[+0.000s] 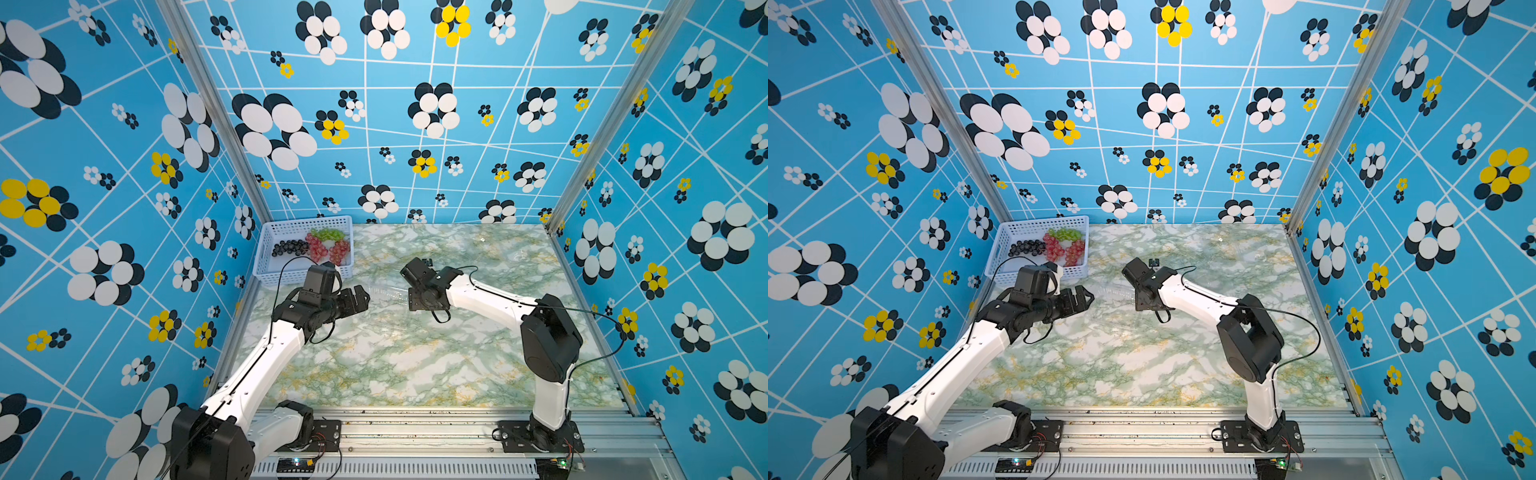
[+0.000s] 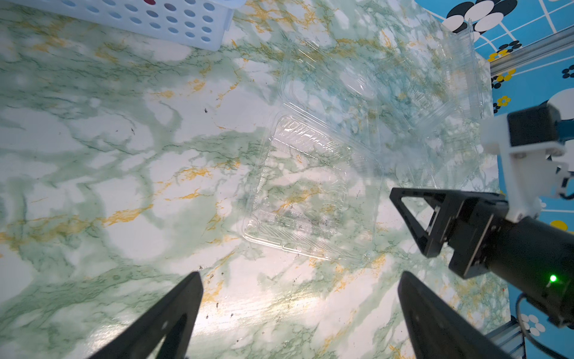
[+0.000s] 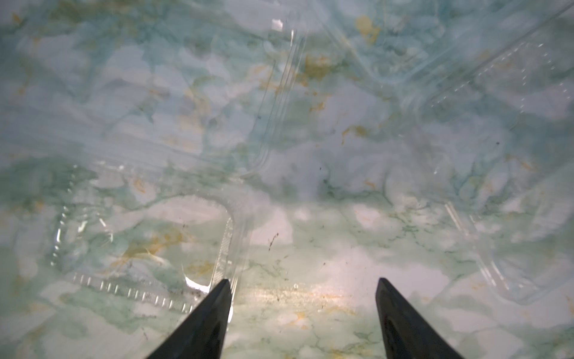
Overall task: Pack grapes into containers
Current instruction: Adjust the packing box at the center of the board.
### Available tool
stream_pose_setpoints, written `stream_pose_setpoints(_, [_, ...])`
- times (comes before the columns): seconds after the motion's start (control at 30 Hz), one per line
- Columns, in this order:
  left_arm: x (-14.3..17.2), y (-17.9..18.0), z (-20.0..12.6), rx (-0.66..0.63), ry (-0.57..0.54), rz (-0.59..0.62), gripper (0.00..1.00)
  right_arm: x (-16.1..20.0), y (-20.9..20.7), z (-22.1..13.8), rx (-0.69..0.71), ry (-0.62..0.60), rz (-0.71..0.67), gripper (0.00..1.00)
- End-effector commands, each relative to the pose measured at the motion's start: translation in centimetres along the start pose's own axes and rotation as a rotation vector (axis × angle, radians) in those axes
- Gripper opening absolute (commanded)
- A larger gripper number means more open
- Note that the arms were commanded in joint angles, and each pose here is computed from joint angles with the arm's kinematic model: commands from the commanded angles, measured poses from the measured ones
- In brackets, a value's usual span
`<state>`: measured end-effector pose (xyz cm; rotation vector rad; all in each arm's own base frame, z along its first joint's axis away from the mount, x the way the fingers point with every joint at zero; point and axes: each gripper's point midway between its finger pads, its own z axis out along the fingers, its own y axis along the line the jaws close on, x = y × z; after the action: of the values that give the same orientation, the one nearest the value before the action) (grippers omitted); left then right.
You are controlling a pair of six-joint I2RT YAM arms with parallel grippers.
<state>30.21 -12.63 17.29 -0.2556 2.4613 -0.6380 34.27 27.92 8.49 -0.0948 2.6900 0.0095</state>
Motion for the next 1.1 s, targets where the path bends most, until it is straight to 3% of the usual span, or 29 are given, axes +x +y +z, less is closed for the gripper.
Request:
stream_pose_setpoints(0.0, [0.0,0.2,0.4,-0.001,0.002,-0.013,1.0,1.8,1.6,1.1,-0.054,0.033,0.012,0.73])
stream_pose_setpoints(0.3, [0.5,0.7,0.6,-0.018,0.014,-0.015,1.0,2.0,2.5,1.4,-0.081,0.03,0.025,0.7])
stream_pose_setpoints(0.43, [0.4,1.1,0.7,-0.036,0.009,-0.01,1.0,0.9,2.3,-0.4,-0.108,-0.025,0.066,0.73])
stream_pose_setpoints(0.63, [0.2,1.0,0.4,-0.041,0.001,-0.011,0.99,-0.5,6.8,-1.7,-0.224,-0.022,0.11,0.8])
stream_pose_setpoints(0.87, [-0.2,0.9,-1.1,-0.053,-0.011,0.008,1.0,-1.2,11.7,-0.3,-0.3,0.024,0.14,0.83])
stream_pose_setpoints(1.07, [0.0,1.2,-1.6,-0.056,-0.017,0.013,1.0,0.2,11.1,1.4,-0.245,0.054,0.149,0.81])
